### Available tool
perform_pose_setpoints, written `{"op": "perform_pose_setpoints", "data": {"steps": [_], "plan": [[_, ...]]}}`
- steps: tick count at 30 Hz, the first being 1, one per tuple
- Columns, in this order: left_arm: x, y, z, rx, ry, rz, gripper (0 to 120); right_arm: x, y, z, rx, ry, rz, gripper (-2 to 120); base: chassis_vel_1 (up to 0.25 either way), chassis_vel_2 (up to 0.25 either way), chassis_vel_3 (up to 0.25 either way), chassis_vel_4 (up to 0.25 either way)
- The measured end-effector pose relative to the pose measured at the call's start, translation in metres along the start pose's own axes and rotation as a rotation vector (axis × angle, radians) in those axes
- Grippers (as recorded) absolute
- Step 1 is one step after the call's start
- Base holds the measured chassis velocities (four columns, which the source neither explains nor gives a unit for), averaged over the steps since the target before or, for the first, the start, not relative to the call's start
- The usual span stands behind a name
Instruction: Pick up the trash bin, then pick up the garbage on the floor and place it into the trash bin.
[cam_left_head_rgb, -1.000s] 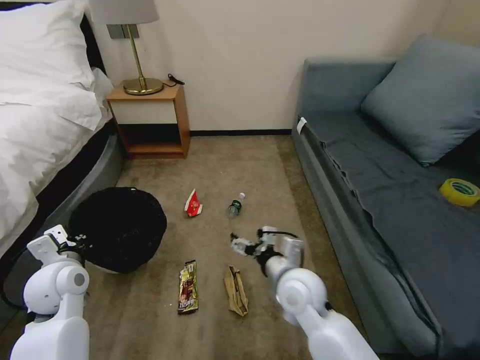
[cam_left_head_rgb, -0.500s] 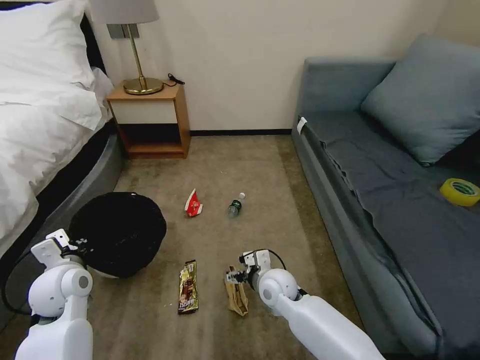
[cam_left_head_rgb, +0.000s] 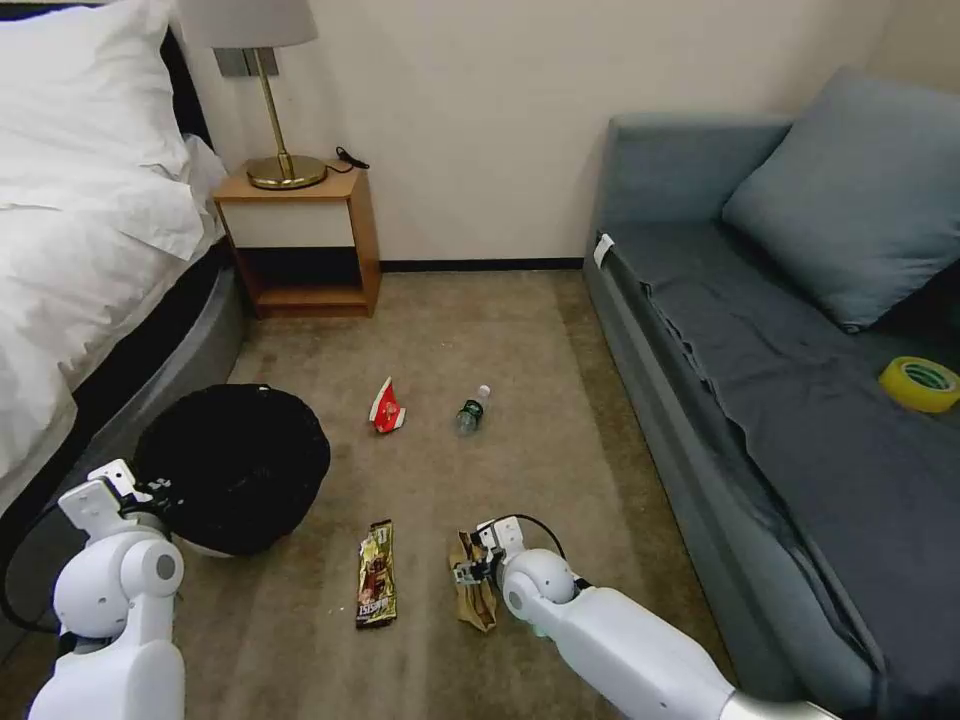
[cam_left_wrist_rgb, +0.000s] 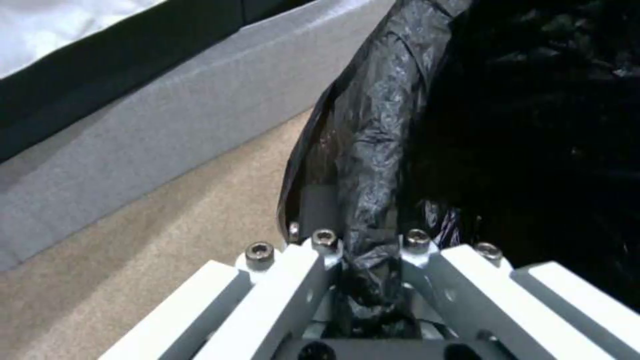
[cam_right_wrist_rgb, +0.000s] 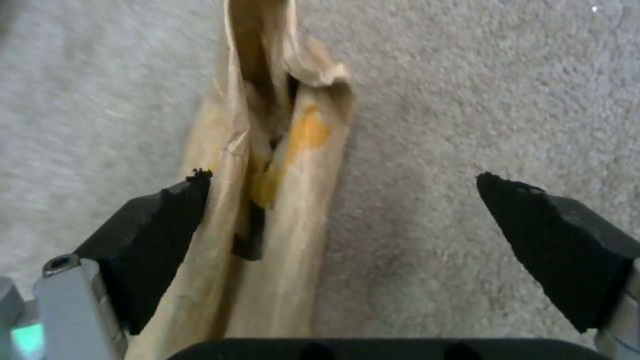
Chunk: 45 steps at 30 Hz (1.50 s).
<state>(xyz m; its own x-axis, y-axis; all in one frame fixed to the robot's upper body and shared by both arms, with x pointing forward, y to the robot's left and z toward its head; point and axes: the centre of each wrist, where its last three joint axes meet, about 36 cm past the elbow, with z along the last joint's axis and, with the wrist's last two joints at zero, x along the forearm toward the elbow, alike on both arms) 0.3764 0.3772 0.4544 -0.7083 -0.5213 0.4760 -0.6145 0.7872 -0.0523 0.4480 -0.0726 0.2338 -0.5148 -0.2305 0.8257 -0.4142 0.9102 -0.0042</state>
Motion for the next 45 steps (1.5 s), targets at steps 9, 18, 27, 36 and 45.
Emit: {"op": "perform_pose_setpoints", "data": {"steps": [9, 18, 27, 36, 45], "plan": [[0.002, 0.006, 0.000, -0.001, -0.006, -0.012, 2, -0.005, 0.007, 0.021, 0.032, 0.016, 0.001, 100, 0.000, 0.000, 0.000, 0.000], [0.001, 0.004, 0.000, 0.001, -0.005, -0.009, 2, 0.005, 0.015, 0.029, 0.038, 0.004, -0.022, 73, 0.000, 0.000, 0.000, 0.000], [0.000, 0.001, 0.000, 0.003, -0.008, -0.005, 2, 0.014, 0.015, 0.031, 0.036, -0.005, -0.035, 35, 0.000, 0.000, 0.000, 0.000], [0.000, 0.001, 0.001, 0.003, -0.006, -0.006, 2, 0.021, 0.015, 0.029, 0.030, -0.014, -0.051, 10, 0.000, 0.000, 0.000, 0.000], [0.001, 0.003, 0.001, -0.002, -0.008, -0.007, 2, 0.041, 0.013, 0.025, -0.009, -0.040, -0.081, 0, 0.000, 0.000, 0.000, 0.000]]}}
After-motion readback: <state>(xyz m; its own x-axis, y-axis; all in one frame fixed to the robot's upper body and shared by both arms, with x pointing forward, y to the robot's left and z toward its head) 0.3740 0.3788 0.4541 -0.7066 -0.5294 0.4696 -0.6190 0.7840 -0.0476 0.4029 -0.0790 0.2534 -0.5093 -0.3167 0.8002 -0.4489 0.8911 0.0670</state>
